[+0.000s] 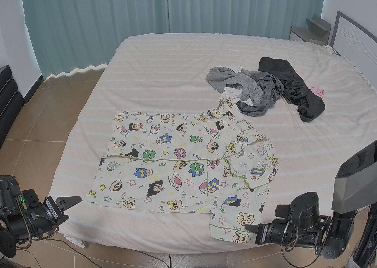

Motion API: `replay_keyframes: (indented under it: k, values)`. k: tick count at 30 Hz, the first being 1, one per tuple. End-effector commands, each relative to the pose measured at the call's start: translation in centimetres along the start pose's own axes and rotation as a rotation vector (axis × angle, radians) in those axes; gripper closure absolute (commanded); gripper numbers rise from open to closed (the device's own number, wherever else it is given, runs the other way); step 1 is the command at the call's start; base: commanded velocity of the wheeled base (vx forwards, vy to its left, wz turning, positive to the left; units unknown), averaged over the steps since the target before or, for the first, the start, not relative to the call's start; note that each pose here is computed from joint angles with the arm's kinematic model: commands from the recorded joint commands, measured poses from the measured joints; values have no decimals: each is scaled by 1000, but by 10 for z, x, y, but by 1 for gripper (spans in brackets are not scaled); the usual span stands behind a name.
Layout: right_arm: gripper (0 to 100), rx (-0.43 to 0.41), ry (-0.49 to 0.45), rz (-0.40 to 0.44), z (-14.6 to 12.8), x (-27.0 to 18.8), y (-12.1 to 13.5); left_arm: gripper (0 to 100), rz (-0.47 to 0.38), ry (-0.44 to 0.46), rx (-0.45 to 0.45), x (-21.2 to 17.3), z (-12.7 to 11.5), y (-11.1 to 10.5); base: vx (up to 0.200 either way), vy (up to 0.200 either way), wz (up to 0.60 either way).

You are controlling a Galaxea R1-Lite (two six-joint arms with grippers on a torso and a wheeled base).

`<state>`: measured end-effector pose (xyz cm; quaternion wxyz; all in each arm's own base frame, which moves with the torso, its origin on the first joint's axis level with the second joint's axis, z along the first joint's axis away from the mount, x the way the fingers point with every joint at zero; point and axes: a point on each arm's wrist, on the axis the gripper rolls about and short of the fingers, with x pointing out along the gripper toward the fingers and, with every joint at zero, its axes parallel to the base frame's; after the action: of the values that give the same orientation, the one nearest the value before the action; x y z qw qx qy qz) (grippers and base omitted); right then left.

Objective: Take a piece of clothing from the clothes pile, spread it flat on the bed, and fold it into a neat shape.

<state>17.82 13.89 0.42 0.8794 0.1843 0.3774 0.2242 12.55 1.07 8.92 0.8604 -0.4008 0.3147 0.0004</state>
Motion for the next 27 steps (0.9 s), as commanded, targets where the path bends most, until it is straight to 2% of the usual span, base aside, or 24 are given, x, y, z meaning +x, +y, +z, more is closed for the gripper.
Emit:
replay_keyframes:
  k: [1, 8, 13, 18, 19, 25, 27]
  values:
    - [100, 13, 14, -16, -5, -13, -4, 0, -1, 1, 1, 0, 0, 0, 0, 0, 0]
    - [100, 21, 22, -33, -5, -12, -7, 0, -1, 1, 1, 0, 0, 0, 0, 0, 0]
    - [100, 26, 76, -70, -11, -14, -11, 0, -1, 1, 1, 0, 0, 0, 0, 0, 0]
    - [100, 24, 81, -69, -11, -14, -10, 0, -4, -5, 3, -2, -1, 0, 0, 0, 0]
    - [0, 24, 83, -79, -12, -13, -10, 0, -9, -11, 5, -2, 0, -1, 0, 0, 0]
    - [0, 33, 82, -98, -12, -15, -12, 0, -7, -7, 4, -2, -1, 0, 0, 0, 0]
    - [0, 43, 32, -110, -8, -19, -8, 0, -13, -14, 8, -4, -2, -1, 0, 0, 0]
